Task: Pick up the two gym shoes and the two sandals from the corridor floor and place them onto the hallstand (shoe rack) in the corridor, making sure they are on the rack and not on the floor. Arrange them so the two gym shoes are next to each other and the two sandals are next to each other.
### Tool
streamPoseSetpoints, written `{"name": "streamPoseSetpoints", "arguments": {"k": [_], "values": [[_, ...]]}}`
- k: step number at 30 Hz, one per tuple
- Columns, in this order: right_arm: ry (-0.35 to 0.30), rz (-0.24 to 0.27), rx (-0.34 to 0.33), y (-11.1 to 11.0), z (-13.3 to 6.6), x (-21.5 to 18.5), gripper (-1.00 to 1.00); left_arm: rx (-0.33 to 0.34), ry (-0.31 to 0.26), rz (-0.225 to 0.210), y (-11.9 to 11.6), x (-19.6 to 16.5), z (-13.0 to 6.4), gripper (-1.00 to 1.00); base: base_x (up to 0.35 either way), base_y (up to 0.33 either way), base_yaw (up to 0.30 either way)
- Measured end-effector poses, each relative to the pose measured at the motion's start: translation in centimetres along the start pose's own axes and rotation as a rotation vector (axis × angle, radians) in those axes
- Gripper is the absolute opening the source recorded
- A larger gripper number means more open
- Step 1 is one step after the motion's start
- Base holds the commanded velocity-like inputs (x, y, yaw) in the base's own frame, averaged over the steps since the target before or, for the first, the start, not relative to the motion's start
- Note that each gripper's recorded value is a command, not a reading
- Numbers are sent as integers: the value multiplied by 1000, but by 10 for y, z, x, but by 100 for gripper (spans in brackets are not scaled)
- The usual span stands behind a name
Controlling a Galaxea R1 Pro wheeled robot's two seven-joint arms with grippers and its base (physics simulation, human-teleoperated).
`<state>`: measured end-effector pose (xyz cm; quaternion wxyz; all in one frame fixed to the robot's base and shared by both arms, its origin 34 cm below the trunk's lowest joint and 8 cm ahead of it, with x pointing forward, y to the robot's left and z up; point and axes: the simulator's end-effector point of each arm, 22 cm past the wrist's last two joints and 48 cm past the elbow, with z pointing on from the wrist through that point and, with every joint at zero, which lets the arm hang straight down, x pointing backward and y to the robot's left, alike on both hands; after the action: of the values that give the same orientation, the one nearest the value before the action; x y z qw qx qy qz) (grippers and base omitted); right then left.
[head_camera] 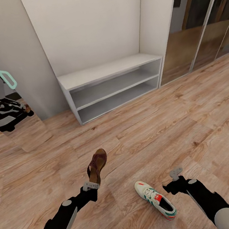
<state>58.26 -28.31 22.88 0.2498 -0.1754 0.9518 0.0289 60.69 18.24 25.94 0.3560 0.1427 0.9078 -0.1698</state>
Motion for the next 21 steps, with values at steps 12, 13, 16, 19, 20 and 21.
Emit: {"name": "streamPoseSetpoints", "arguments": {"k": [12,13,16,19,20,21], "values": [[27,-8,-41,15,22,35,100,9,43,-20,-1,27,11,-100,0,0,0],[30,-7,-43,16,23,38,100,10,47,-22,0,29,12,-100,0,0,0],[34,-6,-46,17,25,41,100,12,50,-24,0,31,13,-100,0,0,0],[33,-4,-46,17,25,41,100,35,50,-24,-5,32,12,-100,0,0,0],[33,-4,-46,17,25,41,100,36,50,-23,-5,32,12,-100,0,0,0],[33,-4,-46,17,25,41,100,37,50,-23,-5,32,12,-100,0,0,0]]}}
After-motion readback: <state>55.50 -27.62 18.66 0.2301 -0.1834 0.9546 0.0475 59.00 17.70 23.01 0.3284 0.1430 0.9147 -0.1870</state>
